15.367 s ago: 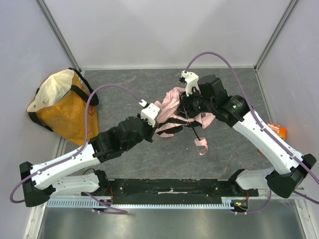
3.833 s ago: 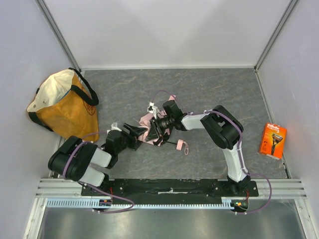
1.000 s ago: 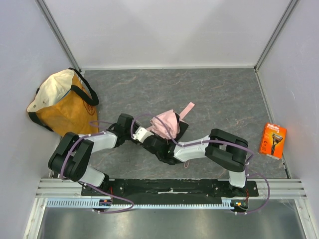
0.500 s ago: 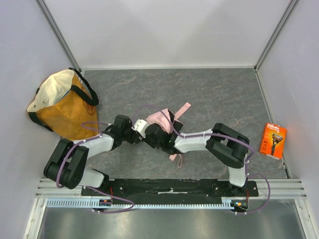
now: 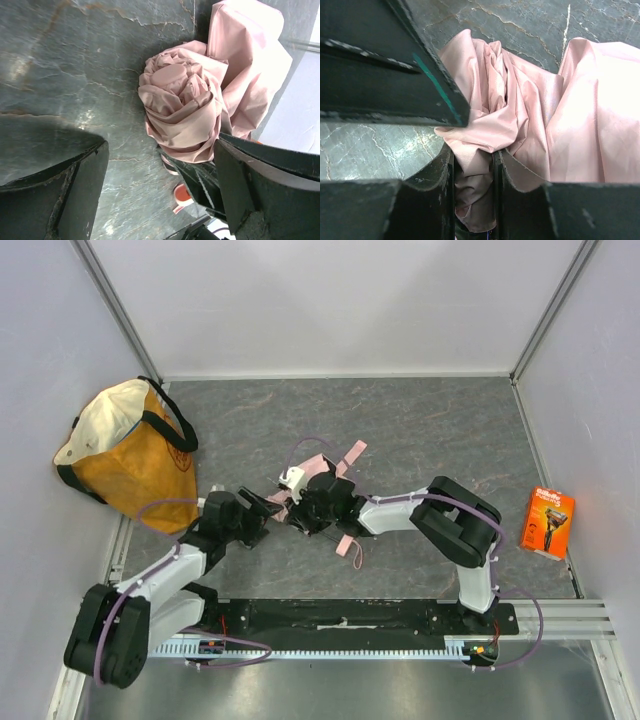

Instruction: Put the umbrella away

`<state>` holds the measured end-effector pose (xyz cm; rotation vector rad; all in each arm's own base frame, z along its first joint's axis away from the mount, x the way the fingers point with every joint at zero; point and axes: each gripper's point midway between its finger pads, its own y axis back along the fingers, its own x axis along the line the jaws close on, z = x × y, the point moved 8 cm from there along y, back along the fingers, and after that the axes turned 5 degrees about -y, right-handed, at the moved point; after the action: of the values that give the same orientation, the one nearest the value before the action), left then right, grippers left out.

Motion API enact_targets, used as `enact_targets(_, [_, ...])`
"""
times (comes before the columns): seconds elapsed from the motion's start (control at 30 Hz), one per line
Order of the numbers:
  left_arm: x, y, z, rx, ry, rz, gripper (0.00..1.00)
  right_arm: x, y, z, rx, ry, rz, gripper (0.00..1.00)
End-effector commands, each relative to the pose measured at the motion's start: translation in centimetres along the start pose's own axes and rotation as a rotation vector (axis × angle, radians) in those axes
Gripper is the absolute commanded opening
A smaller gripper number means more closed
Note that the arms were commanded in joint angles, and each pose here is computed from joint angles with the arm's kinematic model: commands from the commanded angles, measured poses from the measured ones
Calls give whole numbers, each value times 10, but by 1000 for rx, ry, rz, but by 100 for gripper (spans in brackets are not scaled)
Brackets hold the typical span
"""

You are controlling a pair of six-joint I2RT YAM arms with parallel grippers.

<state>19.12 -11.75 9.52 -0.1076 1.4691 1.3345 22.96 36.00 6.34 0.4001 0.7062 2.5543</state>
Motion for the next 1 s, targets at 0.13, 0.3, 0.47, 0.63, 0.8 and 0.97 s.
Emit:
enact_targets(0.13, [25, 7, 2, -10, -81, 6, 92, 5, 25, -129, 523, -285, 179, 0])
enact_targets(0.3, [20, 1, -7, 70, -96, -145, 93, 6, 24, -127, 511, -383, 267, 0])
enact_targets(0.47, [23, -4, -9, 74, -100, -160, 94, 8, 23, -123, 505, -532, 398, 0])
enact_targets(0.63, [28, -7, -8, 70, -88, -103, 94, 0, 22, -116, 488, -607, 427, 0])
enact_targets(0.8, [40, -15, -11, 118, -18, 24, 86, -5, 18, -120, 532, -650, 411, 0])
enact_targets(0.97, [49, -26, -21, 175, 25, 87, 75, -5, 16, -118, 548, -660, 418, 0])
